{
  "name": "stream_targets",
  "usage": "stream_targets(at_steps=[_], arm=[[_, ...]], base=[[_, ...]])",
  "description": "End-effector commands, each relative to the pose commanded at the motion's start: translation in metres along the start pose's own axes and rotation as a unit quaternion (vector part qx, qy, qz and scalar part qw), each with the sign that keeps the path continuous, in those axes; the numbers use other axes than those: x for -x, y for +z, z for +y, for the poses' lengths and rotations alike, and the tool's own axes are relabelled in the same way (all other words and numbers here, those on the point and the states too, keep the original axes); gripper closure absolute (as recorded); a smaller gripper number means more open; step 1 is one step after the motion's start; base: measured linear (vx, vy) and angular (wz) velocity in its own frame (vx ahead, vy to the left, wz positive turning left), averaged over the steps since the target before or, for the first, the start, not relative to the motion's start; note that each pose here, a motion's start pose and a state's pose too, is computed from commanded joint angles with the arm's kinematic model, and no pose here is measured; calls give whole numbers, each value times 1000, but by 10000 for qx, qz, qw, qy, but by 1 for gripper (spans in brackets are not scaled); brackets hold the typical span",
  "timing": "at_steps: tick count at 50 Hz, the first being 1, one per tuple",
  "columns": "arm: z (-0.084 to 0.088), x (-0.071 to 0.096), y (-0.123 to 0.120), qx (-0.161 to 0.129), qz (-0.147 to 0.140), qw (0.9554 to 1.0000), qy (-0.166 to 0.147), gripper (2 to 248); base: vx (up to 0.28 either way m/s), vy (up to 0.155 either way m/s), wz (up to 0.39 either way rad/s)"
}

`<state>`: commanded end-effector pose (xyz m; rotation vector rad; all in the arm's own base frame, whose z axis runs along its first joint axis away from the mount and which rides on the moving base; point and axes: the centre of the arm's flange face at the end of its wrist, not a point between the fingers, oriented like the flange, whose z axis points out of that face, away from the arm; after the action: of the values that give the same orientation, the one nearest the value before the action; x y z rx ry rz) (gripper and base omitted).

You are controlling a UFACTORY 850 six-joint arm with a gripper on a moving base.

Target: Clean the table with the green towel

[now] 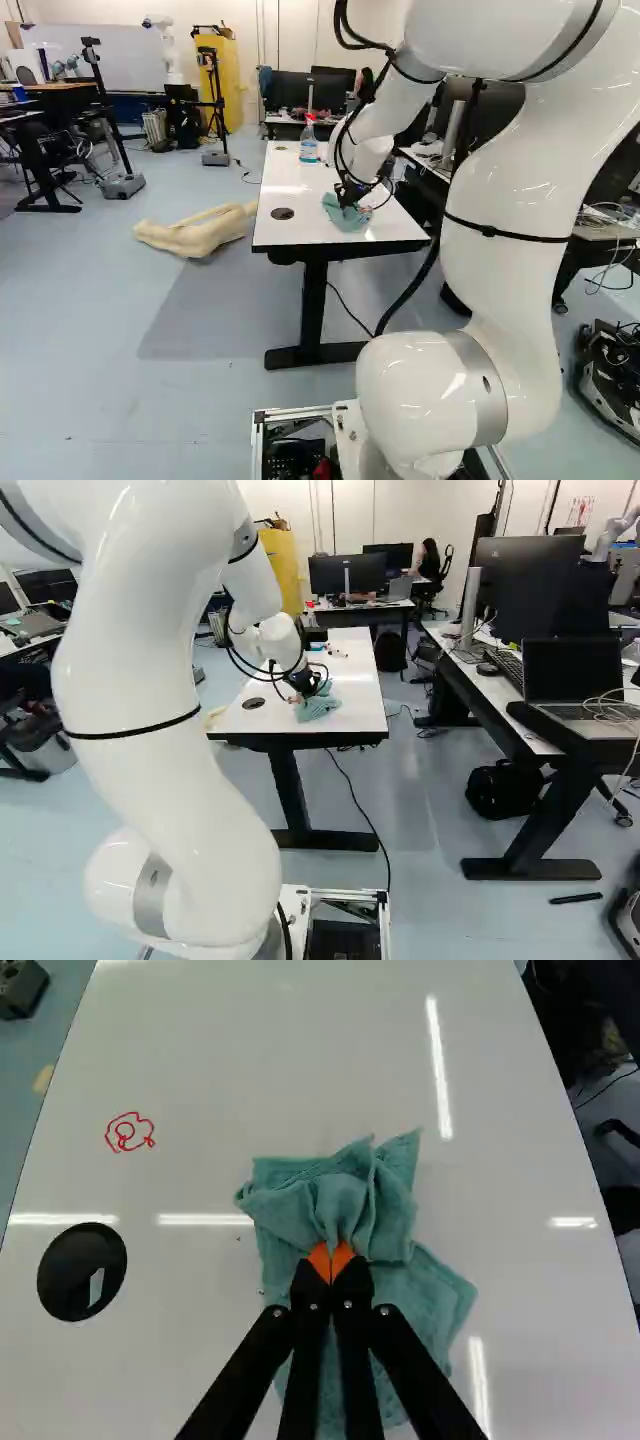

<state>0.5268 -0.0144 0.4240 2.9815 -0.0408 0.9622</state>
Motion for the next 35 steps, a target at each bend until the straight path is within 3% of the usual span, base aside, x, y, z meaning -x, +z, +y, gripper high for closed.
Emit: stream_targets(at_steps=[19,35], arm=[[-33,3,-2,-182,-6,9995,-253,229],[-50,20,-16,-289,-45,9987,-406,229]], base=[[0,0,0],[0,0,0]])
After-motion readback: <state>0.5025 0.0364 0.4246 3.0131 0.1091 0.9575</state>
